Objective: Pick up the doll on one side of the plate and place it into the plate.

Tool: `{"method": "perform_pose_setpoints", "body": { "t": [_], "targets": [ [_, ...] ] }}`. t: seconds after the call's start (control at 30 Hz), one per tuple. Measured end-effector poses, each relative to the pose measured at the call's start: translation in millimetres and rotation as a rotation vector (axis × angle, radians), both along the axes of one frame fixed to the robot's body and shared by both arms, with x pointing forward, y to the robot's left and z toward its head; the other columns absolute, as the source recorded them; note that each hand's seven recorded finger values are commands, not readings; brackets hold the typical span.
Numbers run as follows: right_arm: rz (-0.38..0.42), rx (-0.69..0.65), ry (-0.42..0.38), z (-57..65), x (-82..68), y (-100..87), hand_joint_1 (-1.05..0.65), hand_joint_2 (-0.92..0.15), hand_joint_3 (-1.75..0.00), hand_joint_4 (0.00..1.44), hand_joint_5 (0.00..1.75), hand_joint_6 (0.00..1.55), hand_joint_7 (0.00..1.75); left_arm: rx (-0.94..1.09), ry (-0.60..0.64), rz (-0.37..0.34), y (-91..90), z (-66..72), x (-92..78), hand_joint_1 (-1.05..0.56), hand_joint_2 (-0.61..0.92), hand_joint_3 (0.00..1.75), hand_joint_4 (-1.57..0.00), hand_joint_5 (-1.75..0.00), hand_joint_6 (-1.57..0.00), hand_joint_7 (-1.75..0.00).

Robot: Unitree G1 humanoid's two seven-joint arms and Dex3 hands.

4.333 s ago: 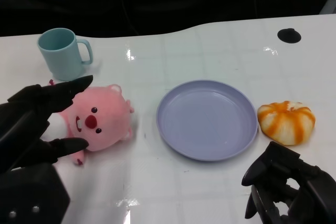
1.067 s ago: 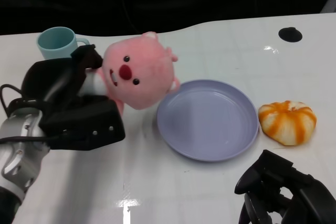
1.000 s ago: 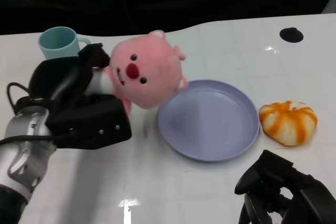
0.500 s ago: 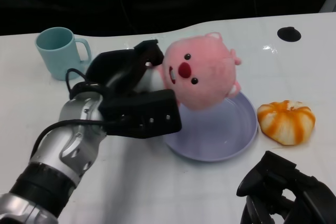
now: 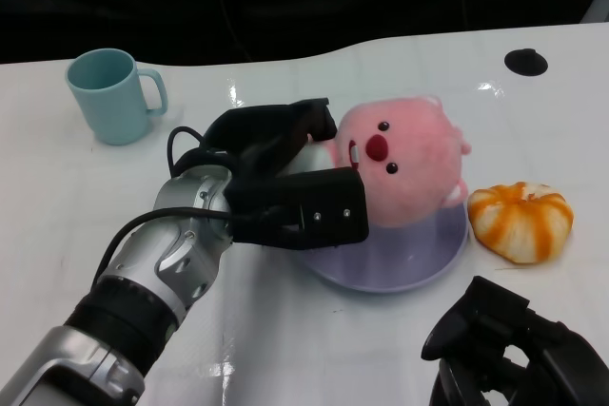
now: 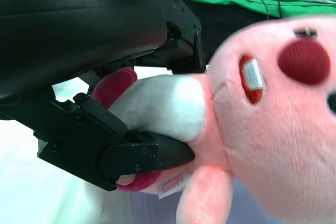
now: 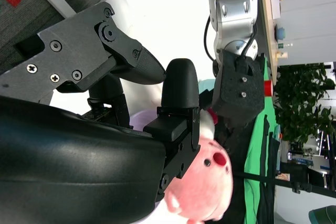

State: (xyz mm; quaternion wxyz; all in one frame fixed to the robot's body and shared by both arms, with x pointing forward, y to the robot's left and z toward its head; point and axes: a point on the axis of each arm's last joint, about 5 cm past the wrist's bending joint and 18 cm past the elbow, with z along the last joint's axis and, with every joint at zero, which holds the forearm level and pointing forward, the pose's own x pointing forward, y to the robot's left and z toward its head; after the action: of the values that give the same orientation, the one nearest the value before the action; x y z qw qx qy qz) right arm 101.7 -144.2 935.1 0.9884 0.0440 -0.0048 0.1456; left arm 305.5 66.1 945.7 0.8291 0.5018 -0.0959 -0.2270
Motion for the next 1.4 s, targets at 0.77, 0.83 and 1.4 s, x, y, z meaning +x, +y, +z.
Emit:
{"method": "perform_pose_setpoints", "body": {
  "t": [0.77,0.83,1.4],
  "targets": [
    [0.001,-0.003,-0.006,1.7,2.7,1.1,-0.27,-0.59,-1.15,0.63,1.75,0.5,1.56,0.17,0.023,-0.185,29.9,24.9,-10.7,-0.97,0.92,0.57,-0.01,-0.05,-0.05,0.0],
    [0.0,-0.003,-0.005,1.6,2.5,1.1,-0.27,-0.59,-1.15,0.62,1.75,0.5,1.56,0.14,0.022,-0.183,36.1,25.6,-14.7,-0.96,0.92,0.57,-0.02,-0.06,-0.05,-0.01],
    [-0.007,-0.007,-0.004,1.4,0.2,2.1,-0.24,-0.57,-1.18,0.64,1.75,0.51,1.56,-0.571,0.049,-0.069,99.5,0.6,-81.5,-0.46,0.92,0.25,-0.48,-0.8,-0.66,-0.14]
  ]
}}
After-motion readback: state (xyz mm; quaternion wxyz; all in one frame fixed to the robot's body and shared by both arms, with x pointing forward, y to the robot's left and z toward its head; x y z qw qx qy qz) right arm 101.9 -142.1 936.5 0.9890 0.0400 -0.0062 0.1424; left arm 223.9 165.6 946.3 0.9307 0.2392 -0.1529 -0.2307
